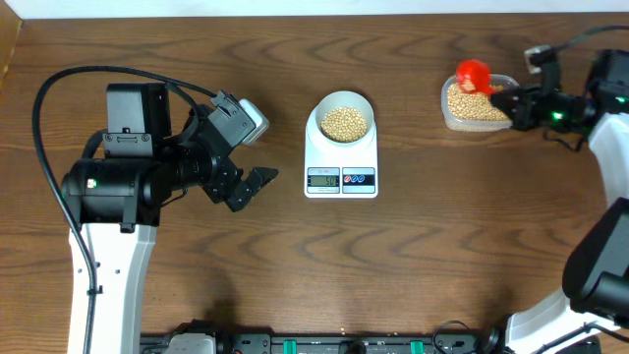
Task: Scoop item into bowl and weigh 50g on scale
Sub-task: 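Carry the scoop right back over the soybean tub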
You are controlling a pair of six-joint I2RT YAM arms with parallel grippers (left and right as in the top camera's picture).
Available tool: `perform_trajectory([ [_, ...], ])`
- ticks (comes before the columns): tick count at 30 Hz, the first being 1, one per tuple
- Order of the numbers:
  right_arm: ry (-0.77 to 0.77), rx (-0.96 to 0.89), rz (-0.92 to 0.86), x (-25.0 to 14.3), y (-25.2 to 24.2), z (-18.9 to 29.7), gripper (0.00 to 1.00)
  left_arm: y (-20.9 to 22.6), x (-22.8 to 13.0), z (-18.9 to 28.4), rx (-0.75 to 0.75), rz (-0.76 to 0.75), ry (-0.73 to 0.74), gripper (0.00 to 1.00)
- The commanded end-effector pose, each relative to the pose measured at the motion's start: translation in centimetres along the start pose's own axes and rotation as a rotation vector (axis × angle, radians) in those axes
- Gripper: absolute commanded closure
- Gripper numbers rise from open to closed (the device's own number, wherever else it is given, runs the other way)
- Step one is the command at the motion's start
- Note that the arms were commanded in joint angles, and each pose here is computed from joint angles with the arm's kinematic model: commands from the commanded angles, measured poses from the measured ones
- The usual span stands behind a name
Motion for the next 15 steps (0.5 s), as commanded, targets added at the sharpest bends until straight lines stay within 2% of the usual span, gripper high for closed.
perform_trajectory([
  [1,0.011,-0.126,0.042,0.8,0.2,2.9,0.99,-0.1,0.4,0.4,-0.005,-0.006,-0.022,0.02],
  [7,0.136,-0.318,0.148,1.5,1.5,4.9,0.99,-0.1,0.4,0.4,-0.005,-0.006,-0.022,0.01],
  [15,0.305,-0.441,0.203,1.7,3.0,3.1,0.99,-0.1,0.4,0.4,-0.005,-0.006,-0.022,0.01],
])
Point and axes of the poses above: each gripper's point midway between its finger pads, its own z axis back along the fingers, its own y axis along the line the jaws close on, x = y × z, the point moved 10 cm from there along z, back along the fingers, and after that the axes turned 14 degrees about z, right-handed, at the moved point
